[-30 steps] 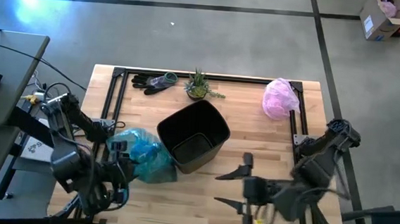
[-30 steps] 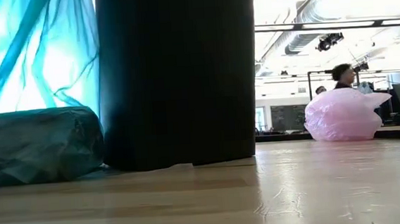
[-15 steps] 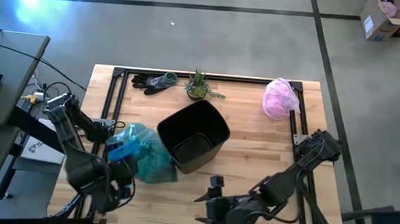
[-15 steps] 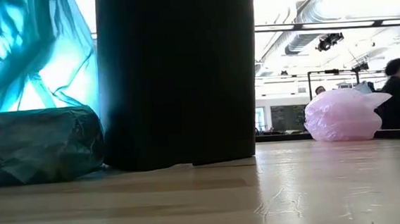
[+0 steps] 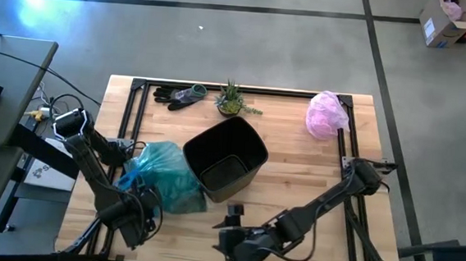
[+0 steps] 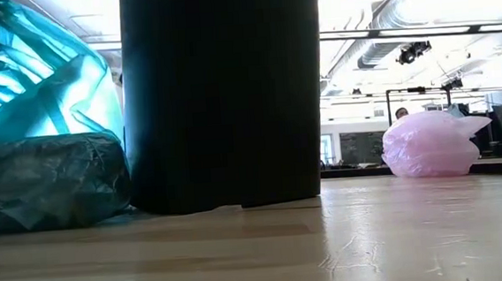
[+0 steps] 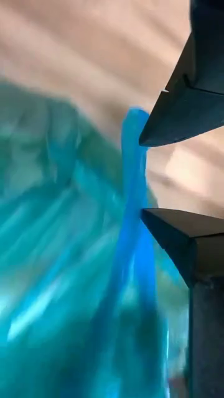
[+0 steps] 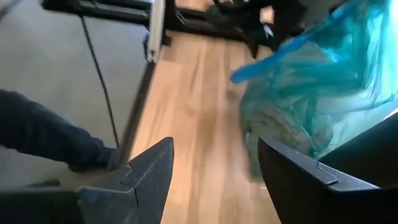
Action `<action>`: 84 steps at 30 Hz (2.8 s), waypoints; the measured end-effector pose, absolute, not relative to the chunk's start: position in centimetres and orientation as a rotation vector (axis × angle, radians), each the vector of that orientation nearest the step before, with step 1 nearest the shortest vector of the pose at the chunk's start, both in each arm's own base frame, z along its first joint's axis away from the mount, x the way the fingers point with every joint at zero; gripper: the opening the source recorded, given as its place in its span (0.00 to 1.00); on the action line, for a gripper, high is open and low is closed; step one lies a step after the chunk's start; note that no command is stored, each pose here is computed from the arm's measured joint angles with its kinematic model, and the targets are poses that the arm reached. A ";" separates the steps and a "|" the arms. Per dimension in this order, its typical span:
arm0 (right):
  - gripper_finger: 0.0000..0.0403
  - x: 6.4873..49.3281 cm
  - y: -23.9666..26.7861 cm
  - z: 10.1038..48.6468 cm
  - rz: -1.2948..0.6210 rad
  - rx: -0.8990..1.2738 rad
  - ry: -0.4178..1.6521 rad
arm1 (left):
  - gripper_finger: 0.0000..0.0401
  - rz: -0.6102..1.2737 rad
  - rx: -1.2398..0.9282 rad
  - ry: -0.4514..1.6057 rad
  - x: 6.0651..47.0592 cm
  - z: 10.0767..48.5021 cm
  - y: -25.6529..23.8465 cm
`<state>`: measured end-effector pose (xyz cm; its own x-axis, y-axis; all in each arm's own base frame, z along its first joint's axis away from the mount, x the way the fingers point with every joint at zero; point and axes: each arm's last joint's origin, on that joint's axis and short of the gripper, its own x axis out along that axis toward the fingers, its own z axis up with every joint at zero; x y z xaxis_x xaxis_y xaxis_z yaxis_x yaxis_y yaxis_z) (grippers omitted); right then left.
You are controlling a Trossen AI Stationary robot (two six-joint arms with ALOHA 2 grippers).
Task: Place trash/remove bag and relplace
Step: Close the blue trash bag
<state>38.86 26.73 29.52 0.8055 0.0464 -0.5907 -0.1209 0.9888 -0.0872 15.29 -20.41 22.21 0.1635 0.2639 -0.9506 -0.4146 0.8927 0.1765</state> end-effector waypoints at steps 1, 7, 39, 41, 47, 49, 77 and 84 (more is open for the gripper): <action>0.55 39.1 26.6 29.2 0.083 -0.127 0.634 | 0.39 0.472 -0.155 1.318 15.3 22.1 -20.6; 0.55 41.0 25.9 26.3 0.054 -0.139 0.684 | 0.39 0.412 -0.263 1.336 15.0 22.5 -22.0; 0.55 33.0 29.9 24.7 -0.219 -0.141 0.892 | 0.27 0.564 0.011 0.981 22.4 24.7 -16.0; 0.55 32.6 30.0 24.6 -0.241 -0.153 0.892 | 0.27 0.555 -0.029 1.019 22.1 22.9 -16.0; 0.55 31.3 30.2 24.5 -0.304 -0.165 0.904 | 0.27 0.557 -0.155 1.046 20.6 19.6 -16.5; 0.55 30.7 30.4 24.5 -0.331 -0.168 0.896 | 0.27 0.536 -0.196 1.046 20.2 19.0 -17.0; 0.55 25.7 26.8 18.2 -0.809 -0.095 0.909 | 0.27 0.166 0.062 0.236 22.6 32.6 -24.4; 0.55 25.3 22.9 13.8 -0.820 0.028 0.951 | 0.27 0.146 0.086 0.265 22.6 32.0 -24.6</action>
<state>25.26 22.88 13.81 0.3105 -0.6089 -0.7300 0.6325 0.7056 -0.3195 22.64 -24.61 32.02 0.9546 0.1553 -0.2543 -0.1328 0.9857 0.1033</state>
